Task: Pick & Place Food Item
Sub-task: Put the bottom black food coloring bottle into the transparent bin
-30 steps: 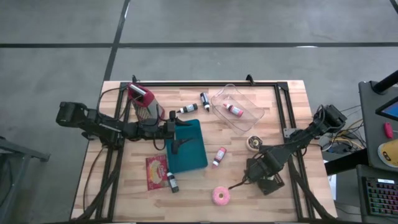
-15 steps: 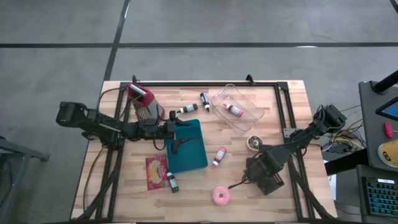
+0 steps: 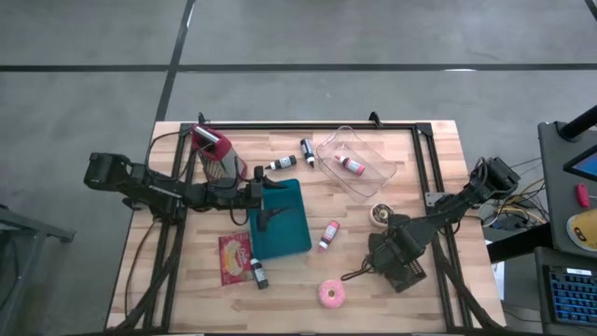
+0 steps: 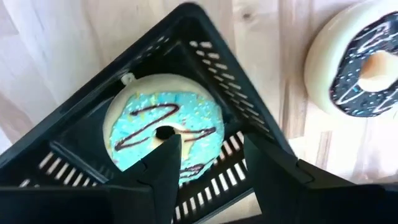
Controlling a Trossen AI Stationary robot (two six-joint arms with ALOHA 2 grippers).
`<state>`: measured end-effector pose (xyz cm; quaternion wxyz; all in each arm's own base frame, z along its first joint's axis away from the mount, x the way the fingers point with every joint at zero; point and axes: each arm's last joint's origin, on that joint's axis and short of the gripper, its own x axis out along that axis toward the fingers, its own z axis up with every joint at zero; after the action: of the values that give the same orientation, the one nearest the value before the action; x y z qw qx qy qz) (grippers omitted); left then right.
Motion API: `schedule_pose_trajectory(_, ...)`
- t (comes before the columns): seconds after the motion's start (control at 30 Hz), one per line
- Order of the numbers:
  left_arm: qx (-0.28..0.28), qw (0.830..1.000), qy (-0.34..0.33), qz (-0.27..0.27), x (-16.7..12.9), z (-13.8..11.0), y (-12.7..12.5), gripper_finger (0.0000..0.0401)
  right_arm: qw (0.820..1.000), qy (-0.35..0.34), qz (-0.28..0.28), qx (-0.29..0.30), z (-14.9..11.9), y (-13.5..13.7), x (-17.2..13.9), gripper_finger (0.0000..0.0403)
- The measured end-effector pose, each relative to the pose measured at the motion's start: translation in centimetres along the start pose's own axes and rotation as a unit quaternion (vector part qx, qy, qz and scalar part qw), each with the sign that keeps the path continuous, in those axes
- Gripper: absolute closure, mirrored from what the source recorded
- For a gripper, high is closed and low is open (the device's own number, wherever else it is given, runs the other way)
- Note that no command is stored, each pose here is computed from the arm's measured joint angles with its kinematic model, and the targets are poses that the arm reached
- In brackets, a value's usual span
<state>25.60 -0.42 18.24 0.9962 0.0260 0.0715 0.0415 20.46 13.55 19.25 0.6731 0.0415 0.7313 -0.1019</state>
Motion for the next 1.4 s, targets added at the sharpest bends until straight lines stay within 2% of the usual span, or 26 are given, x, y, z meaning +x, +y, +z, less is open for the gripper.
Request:
schedule_pose_trajectory(0.2,0.0,1.0,0.0,0.0,0.0,0.0,0.0,0.0096,0.999,-0.022,-0.032,0.004,0.1,-0.2,-0.3,0.0217)
schedule_pose_trajectory(0.5,0.002,1.0,0.0,0.0,0.0,0.0,0.0,0.0096,0.99,-0.112,-0.088,-0.017,1.1,-0.1,-2.5,0.0213)
schedule_pose_trajectory(0.7,0.002,1.0,0.0,0.0,0.0,0.0,0.0,0.0096,0.974,-0.184,-0.123,-0.047,2.0,0.2,-4.1,0.0213)
schedule_pose_trajectory(1.0,-0.008,1.0,0.0,0.008,0.0,0.0,0.0,0.0096,0.939,-0.292,-0.167,-0.069,3.2,0.7,-4.7,0.0213)
schedule_pose_trajectory(1.1,-0.011,1.0,0.003,-0.012,0.0,0.0,-0.2,0.0096,0.925,-0.328,-0.178,-0.073,3.7,1.0,-4.6,0.0213)
schedule_pose_trajectory(1.27,-0.022,0.997,0.025,-0.076,-0.1,-0.4,-0.7,0.0096,0.903,-0.376,-0.187,-0.088,4.2,1.6,-4.1,0.0213)
schedule_pose_trajectory(1.4,-0.02,0.992,0.064,-0.105,-0.4,-1.1,-1.7,0.0096,0.896,-0.393,-0.181,-0.098,4.5,1.9,-3.3,0.0213)
